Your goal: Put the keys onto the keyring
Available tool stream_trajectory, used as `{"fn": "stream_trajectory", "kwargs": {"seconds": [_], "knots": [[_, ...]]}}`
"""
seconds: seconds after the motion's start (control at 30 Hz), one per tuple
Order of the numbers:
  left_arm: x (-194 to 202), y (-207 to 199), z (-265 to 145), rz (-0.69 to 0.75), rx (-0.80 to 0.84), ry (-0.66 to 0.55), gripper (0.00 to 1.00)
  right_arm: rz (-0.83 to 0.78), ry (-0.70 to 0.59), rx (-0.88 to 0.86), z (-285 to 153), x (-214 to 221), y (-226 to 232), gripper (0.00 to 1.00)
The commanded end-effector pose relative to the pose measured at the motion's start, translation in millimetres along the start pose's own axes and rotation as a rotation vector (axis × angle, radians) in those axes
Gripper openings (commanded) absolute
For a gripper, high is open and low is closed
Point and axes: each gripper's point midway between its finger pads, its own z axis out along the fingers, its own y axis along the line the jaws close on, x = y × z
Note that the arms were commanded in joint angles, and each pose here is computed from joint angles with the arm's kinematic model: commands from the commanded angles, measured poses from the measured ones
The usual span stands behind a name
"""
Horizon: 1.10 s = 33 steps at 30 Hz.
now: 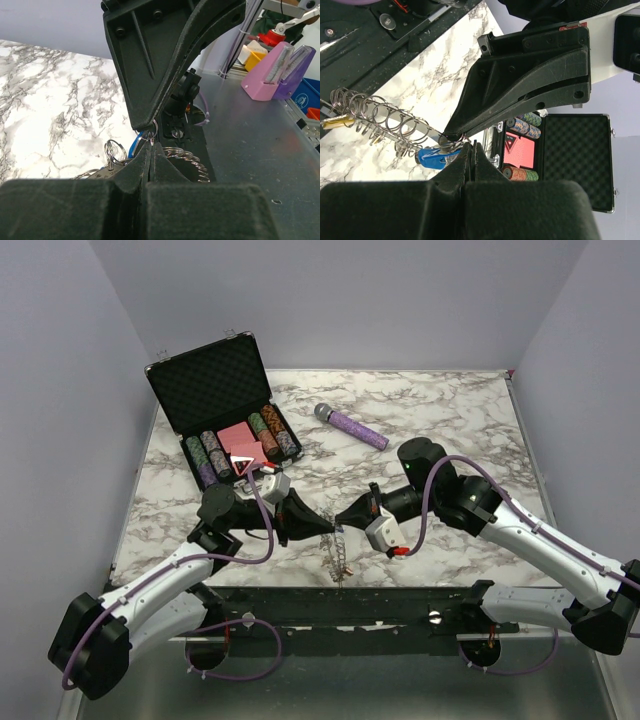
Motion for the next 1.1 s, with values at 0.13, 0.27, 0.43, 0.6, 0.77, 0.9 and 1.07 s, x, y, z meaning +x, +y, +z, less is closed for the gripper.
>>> {"fn": "stream_trajectory", "kwargs": {"seconds": [0.13,0.27,0.43,0.6,0.77,0.9,1.07], "knots": [[0.0,-16.2,0.5,0.004,0.095,-0.005,0.0,-0.072,0.02,0.033,-0.7,0.5,-14.3,0.01],[-0.4,-18.5,0.2,-0.002,0.106,-0.023,0.0,-0.061,0.02,0.031,0.5,1.2,-15.4,0.04],[-1.4,-21.4,-0.4,-0.006,0.117,-0.046,0.0,-0.048,0.024,0.032,3.0,3.0,-17.1,0.08],[-2.7,-24.3,-1.1,-0.032,0.129,-0.084,0.0,-0.042,0.022,0.027,6.1,4.1,-17.2,0.13],[-4.6,-26.1,-1.3,-0.038,0.138,-0.115,0.0,-0.031,0.023,0.022,8.6,4.5,-17.6,0.19],[-5.1,-26.1,-1.4,-0.038,0.137,-0.123,0.0,-0.026,0.023,0.023,9.9,3.9,-18.4,0.21],[-6.4,-27.4,-1.9,-0.026,0.142,-0.132,0.0,-0.009,0.026,0.033,11.2,4.7,-21.2,0.18]]}}
